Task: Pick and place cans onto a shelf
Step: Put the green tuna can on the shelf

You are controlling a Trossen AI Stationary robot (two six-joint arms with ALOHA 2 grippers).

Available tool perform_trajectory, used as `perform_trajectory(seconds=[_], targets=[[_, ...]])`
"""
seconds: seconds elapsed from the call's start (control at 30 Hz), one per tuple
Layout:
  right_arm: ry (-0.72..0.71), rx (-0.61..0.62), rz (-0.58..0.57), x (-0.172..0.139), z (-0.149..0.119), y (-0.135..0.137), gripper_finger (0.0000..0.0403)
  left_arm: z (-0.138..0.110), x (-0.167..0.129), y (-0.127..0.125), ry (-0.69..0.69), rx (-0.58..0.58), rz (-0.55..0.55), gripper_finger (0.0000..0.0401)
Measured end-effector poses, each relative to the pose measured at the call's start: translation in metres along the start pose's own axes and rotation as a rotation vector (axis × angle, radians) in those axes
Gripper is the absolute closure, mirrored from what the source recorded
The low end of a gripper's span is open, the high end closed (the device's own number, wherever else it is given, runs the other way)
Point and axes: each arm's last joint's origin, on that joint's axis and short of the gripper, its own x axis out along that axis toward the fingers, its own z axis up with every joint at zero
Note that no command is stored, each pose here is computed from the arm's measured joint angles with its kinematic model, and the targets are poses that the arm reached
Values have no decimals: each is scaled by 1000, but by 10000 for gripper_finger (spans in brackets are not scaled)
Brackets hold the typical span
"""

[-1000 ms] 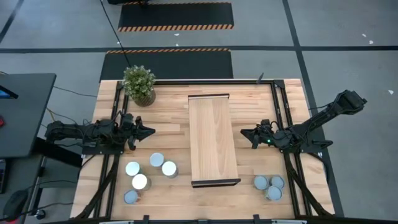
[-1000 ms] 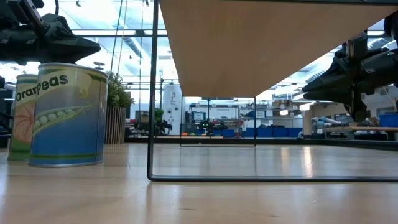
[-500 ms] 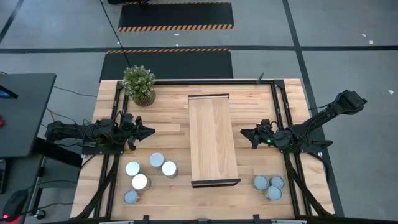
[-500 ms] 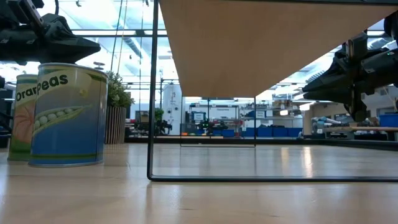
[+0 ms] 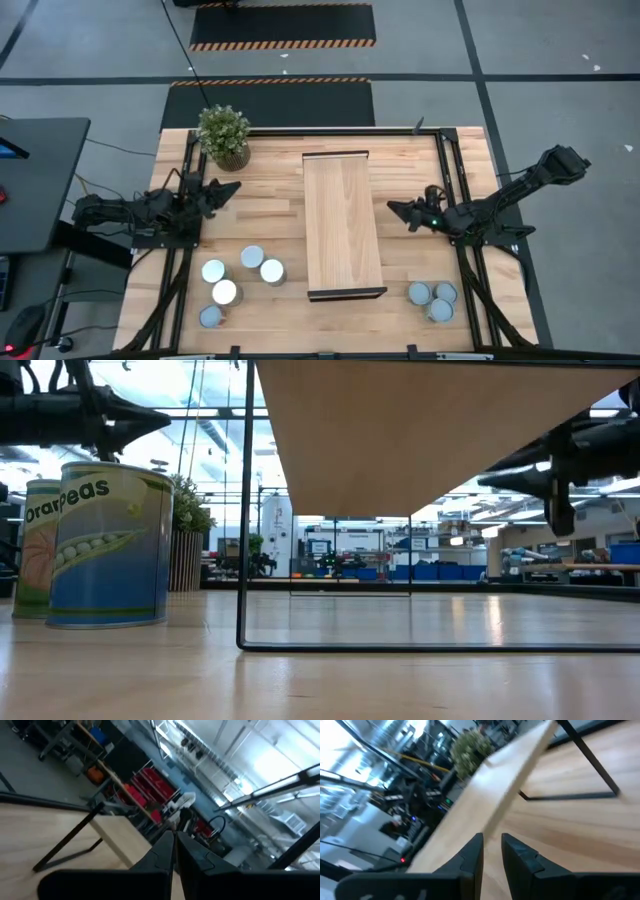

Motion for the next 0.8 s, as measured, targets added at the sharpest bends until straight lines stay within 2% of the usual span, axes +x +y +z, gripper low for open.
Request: perform_trajectory(seconds=[0.1,0.2,0.37,0.6,0.8], targets=[[-44,42,52,0,7,6,327,1,0,-1,-9,-9,-3,376],[-73,12,80,1,12,9,327,2,0,-1,-32,6,2,376],[-162,9,123,3,25,13,327,9,0,-6,-103,-98,-29,376],[-176,-163,273,14,46,35,327,15,-2,-10,-169,-141,-74,376],[-282,-240,301,20,69,60,327,16,-2,-9,-204,-137,-21,376]])
